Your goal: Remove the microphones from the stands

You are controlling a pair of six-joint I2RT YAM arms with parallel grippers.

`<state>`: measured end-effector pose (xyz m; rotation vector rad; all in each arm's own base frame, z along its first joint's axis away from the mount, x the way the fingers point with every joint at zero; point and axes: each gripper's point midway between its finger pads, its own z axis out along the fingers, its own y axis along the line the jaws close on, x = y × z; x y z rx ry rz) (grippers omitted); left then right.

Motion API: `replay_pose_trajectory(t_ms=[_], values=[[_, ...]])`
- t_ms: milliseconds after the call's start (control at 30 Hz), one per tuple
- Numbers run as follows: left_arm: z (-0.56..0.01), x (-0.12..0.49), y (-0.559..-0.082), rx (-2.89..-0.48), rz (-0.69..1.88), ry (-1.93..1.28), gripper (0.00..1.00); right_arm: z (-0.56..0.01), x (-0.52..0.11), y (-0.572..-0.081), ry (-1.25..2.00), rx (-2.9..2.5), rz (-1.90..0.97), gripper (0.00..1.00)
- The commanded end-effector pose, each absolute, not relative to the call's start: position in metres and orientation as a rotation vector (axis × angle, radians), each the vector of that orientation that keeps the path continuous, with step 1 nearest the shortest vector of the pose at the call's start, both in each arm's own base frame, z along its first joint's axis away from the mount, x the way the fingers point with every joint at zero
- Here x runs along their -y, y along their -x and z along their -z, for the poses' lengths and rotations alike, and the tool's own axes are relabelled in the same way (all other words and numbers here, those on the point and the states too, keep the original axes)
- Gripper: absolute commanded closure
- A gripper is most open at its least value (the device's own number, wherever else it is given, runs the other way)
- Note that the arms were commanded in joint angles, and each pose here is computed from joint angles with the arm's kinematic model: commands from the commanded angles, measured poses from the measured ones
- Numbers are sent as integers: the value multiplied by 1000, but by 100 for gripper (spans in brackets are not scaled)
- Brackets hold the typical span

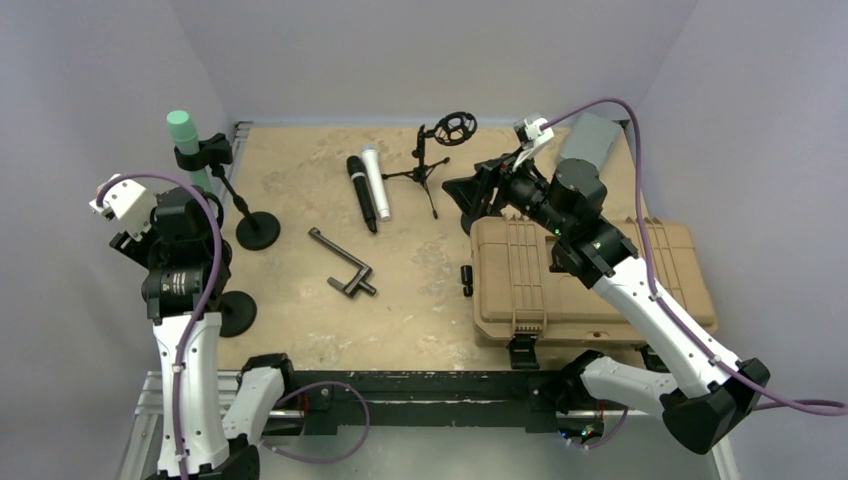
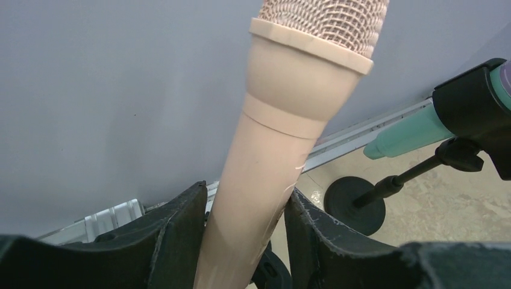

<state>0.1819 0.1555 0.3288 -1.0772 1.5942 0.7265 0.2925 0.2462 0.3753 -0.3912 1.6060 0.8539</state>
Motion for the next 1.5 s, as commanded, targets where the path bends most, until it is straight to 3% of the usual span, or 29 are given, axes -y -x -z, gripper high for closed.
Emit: replay_pose_trajectory(t_ms=[0, 300, 433, 700, 1067, 1267, 1467], values=[[-338, -162, -184, -1501, -726, 1116, 54, -381, -246, -293, 392, -1581, -848, 13], [-339, -159, -180, -1487, -687, 1127, 78, -378, -245, -296, 385, -1590, -840, 13], [-338, -160, -177, -1480, -695, 1131, 100, -376, -247, -297, 389, -1594, -843, 13], [-359, -163, -165, -1414, -708, 1129, 100, -374, -249, -300, 390, -1597, -843, 13], [-441, -158, -142, -1229, -606, 1066, 100, -372, -252, -304, 390, -1607, -849, 13], [-496, -115, -156, -1221, -306, 794, 100, -369, -255, -306, 387, -1614, -857, 13], [-538, 13, -200, -1266, 244, 136, 100, -361, -257, -309, 387, -1634, -852, 13]])
